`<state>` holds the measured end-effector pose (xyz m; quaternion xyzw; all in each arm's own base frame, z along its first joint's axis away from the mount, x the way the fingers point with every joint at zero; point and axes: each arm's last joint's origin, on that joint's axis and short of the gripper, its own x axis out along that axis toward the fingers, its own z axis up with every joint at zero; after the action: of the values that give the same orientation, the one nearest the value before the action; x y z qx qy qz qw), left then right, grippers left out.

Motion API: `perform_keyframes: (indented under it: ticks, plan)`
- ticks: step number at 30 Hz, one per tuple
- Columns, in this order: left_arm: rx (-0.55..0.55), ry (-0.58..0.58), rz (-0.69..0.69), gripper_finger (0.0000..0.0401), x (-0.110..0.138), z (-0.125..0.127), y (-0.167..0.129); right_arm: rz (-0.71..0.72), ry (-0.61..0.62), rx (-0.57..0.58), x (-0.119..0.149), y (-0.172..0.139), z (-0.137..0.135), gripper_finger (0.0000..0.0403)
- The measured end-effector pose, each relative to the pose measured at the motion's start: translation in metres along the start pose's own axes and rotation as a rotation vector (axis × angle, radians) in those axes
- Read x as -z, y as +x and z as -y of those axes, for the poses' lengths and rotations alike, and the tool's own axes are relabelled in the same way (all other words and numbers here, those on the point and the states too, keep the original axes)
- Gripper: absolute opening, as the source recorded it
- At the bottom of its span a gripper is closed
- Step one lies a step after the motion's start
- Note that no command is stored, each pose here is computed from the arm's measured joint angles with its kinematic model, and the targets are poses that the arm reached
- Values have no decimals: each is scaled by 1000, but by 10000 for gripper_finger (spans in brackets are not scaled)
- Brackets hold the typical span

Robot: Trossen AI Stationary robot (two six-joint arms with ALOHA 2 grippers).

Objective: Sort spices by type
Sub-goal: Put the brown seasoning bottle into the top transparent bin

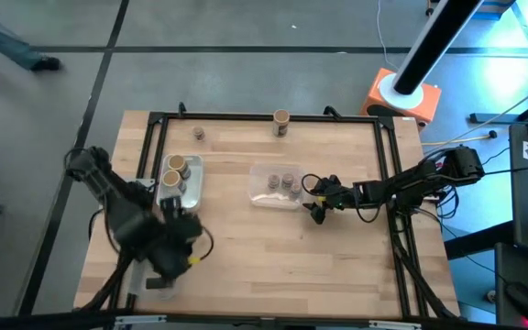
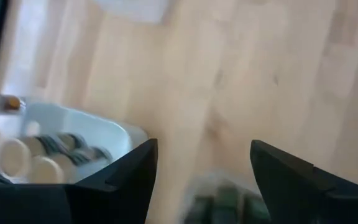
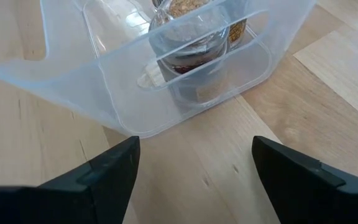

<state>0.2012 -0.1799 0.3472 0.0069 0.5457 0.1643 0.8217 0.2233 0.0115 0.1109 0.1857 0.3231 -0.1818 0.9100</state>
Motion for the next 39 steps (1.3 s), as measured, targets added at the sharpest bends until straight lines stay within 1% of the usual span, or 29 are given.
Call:
perform_keyframes:
  ticks: [5,12,18,23,26,30,32,35,37,39]
  plan:
    - [-36,-28,35,238,-21,-35,1,0,-3,0,0,0,0,310]
    - [-146,-66,78,238,-45,-81,7,5,-28,8,0,0,0,310]
    - [-247,-136,33,238,-66,-122,23,6,-28,9,0,0,0,310]
    - [-296,-181,16,238,-80,-155,36,5,-28,8,0,0,0,310]
    - [-311,-184,26,238,-87,-169,41,0,-27,1,0,0,0,310]
    - [-306,-229,94,238,-98,-178,46,0,-28,2,0,0,0,310]
    - [-322,-213,124,238,-103,-185,48,0,-29,2,0,0,0,310]
    - [-360,-255,161,238,-112,-199,54,-1,-37,2,0,0,0,310]
    - [-386,-300,161,238,-116,-210,59,-6,-50,5,0,0,1,310]
    - [-416,-335,134,238,-115,-225,64,-15,-57,10,1,0,1,310]
